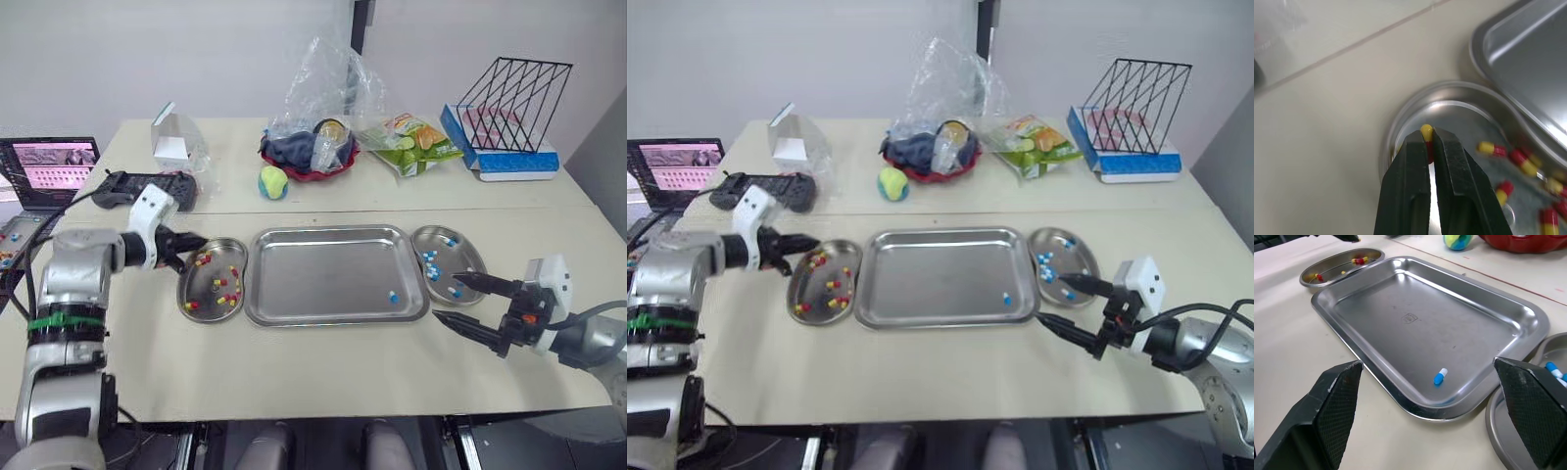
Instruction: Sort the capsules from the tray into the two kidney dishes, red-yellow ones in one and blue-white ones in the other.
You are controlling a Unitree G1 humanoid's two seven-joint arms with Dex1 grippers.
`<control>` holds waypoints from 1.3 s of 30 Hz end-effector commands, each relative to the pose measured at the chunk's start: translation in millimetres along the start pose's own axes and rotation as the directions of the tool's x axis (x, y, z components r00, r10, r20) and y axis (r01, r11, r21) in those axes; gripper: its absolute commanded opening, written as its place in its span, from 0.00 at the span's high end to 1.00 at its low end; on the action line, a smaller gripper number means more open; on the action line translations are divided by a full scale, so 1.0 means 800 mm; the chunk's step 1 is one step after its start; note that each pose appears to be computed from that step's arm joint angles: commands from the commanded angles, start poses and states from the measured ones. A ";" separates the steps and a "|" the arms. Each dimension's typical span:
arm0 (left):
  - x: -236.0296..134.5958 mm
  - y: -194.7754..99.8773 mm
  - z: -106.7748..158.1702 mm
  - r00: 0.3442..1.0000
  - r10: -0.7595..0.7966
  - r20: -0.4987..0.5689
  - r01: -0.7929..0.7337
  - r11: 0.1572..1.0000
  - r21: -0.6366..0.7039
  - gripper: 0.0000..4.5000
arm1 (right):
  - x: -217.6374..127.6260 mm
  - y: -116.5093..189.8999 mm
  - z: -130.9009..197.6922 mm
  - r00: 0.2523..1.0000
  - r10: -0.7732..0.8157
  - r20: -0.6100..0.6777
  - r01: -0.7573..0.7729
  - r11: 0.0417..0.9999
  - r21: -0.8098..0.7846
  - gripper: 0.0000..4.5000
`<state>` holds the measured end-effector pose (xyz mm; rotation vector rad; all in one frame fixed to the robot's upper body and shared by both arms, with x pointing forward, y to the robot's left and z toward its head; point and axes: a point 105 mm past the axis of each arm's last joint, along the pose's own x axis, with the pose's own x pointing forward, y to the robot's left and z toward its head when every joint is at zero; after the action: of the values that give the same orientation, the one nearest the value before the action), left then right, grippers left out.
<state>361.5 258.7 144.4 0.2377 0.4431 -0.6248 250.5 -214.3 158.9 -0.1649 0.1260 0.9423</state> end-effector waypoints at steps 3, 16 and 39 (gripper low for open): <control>-0.016 -0.007 0.013 0.999 0.030 0.029 -0.031 0.998 0.046 1.00 | 0.002 -0.004 0.009 0.999 0.034 0.009 -0.033 0.998 -0.059 0.00; -0.019 -0.007 0.016 1.000 -0.014 0.025 0.013 0.999 0.042 0.55 | 0.010 -0.008 0.006 0.999 0.041 -0.007 -0.042 0.997 -0.071 0.00; -0.135 -0.005 -0.066 0.962 0.000 0.273 -0.011 0.999 0.039 0.01 | -0.025 -0.042 0.004 0.996 -0.080 0.027 0.080 0.997 -0.017 0.00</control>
<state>268.0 329.3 134.4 0.1239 0.2151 -0.6284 266.9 -245.5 155.6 -0.1546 0.1351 0.8634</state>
